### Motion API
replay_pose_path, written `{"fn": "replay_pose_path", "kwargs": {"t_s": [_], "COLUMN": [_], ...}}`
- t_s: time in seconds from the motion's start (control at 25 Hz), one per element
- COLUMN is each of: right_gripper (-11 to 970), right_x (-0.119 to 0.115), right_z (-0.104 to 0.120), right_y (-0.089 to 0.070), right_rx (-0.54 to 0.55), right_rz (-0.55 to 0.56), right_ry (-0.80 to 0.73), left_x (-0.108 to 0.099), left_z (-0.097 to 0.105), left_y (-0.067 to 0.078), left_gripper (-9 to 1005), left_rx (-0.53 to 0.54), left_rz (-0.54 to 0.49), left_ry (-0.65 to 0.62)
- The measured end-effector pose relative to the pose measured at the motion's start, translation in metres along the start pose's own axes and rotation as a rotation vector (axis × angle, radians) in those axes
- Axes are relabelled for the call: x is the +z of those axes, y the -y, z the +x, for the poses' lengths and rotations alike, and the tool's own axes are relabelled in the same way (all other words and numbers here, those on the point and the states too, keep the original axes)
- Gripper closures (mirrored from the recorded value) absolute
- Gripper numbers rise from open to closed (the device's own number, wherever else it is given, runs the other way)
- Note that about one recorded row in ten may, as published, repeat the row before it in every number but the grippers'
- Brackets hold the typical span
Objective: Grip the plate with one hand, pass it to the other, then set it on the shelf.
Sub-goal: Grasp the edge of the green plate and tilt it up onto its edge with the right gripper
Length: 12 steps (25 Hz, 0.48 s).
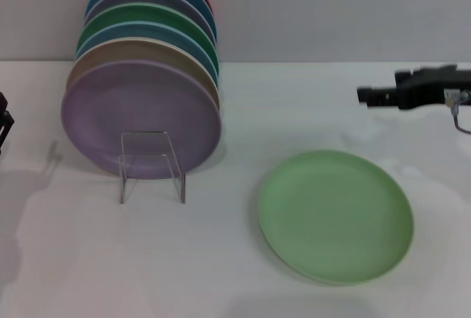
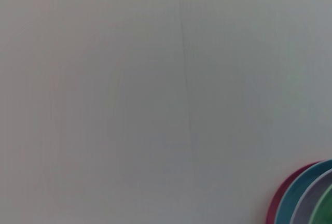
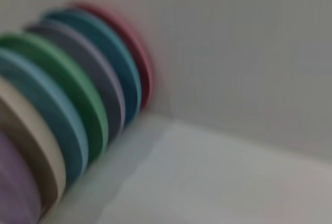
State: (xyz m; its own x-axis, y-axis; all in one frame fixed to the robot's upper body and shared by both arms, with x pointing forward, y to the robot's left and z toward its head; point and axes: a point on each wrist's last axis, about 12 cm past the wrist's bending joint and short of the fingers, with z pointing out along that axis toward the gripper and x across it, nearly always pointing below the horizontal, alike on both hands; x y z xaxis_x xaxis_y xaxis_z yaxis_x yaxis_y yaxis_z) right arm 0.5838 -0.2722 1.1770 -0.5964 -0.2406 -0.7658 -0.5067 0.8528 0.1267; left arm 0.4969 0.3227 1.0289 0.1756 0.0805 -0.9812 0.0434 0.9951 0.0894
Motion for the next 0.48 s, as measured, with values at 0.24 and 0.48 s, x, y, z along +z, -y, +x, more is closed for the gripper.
{"fn": "replay_pose_path", "kwargs": {"t_s": [0.24,0.48], "right_gripper": [162,182], "right_x": [-0.007,-0.001], "right_z": [-0.002,0.009], "right_y": [0.005,0.011], "right_rx": [0.082,0.077], "right_rz": [0.012,0.069], "right_ry": [-0.151,-0.258], "left_x": [0.004,0.009], "left_z": [-0.001,-0.003], "left_y": [0.001,0.002], "left_gripper": [151,151], "left_rx": [-0.001,-0.002], "left_rz": [0.001,0.006], "left_ry": [0.006,0.010]}}
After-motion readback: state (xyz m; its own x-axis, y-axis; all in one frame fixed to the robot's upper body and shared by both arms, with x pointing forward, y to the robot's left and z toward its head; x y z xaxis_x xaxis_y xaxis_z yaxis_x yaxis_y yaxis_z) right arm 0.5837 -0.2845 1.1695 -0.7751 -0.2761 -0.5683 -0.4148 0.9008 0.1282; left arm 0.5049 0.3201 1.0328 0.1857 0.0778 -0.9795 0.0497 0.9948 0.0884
